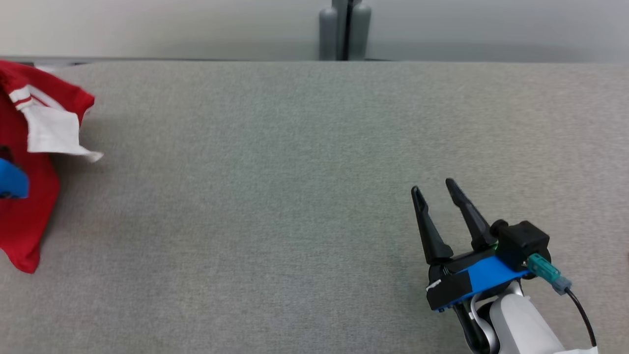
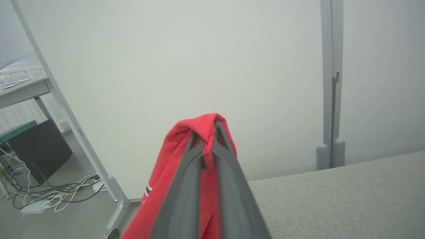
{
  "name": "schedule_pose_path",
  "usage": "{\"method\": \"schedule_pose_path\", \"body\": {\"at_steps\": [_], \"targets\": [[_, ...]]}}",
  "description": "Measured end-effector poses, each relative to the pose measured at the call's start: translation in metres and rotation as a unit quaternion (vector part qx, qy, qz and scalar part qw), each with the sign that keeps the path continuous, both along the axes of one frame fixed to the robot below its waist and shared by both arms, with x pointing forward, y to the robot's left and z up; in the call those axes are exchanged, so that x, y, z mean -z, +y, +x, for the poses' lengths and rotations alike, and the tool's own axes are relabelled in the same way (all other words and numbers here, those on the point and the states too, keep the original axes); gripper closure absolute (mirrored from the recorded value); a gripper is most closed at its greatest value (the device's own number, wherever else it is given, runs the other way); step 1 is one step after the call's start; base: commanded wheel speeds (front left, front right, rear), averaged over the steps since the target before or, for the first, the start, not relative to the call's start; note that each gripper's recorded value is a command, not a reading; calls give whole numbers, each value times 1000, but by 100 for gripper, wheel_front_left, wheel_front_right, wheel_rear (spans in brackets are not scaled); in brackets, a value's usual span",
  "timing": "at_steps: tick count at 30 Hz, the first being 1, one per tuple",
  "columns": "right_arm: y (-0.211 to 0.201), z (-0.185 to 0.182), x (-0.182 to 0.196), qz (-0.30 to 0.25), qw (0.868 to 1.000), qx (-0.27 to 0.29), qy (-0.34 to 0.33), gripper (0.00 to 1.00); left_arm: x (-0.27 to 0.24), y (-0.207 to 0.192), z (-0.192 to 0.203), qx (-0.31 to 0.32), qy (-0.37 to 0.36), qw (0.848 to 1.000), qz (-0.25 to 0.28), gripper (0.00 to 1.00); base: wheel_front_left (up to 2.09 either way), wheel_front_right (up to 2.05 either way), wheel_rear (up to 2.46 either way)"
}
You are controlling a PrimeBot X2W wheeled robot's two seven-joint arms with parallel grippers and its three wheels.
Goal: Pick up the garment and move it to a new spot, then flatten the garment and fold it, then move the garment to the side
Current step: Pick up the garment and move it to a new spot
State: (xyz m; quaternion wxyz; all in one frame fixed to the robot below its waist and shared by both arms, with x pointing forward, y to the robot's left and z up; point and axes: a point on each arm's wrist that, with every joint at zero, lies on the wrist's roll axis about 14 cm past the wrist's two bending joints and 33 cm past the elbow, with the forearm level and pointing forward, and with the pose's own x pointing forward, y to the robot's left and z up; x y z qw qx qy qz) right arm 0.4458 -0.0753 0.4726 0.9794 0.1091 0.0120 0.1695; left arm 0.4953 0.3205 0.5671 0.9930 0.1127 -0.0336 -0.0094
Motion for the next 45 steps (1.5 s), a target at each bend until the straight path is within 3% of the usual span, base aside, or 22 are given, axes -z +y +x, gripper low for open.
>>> {"method": "schedule_pose_path", "body": {"at_steps": [6,12,22,27,28,29,30,35,45], "targets": [[-28,-18,-8,-6,999,38,-4,0,-38,-89,15,111,-61,992,-19,100,0,0,0],[-65,-38,-10,-17,996,86,-4,0,-47,-188,27,221,-84,969,-71,100,0,0,0],[-120,-79,-8,-35,985,170,6,0,-24,-355,-4,406,-56,902,-135,100,0,0,0],[-136,-98,-8,-39,979,199,9,0,7,-410,-35,469,-10,871,-145,100,0,0,0],[-138,-101,-8,-39,978,202,10,0,14,-415,-39,473,0,869,-142,83,0,0,0],[-139,-102,-9,-40,978,205,10,0,23,-418,-41,474,12,870,-139,16,0,0,0],[-140,-102,-9,-40,978,206,9,0,33,-417,-42,470,24,872,-137,0,0,0,0],[-132,-97,-7,-37,980,194,11,0,70,-387,-32,422,66,895,-124,0,0,0,0],[-104,-74,5,-37,989,145,22,0,101,-266,-21,259,94,952,-135,0,0,0,0]]}}
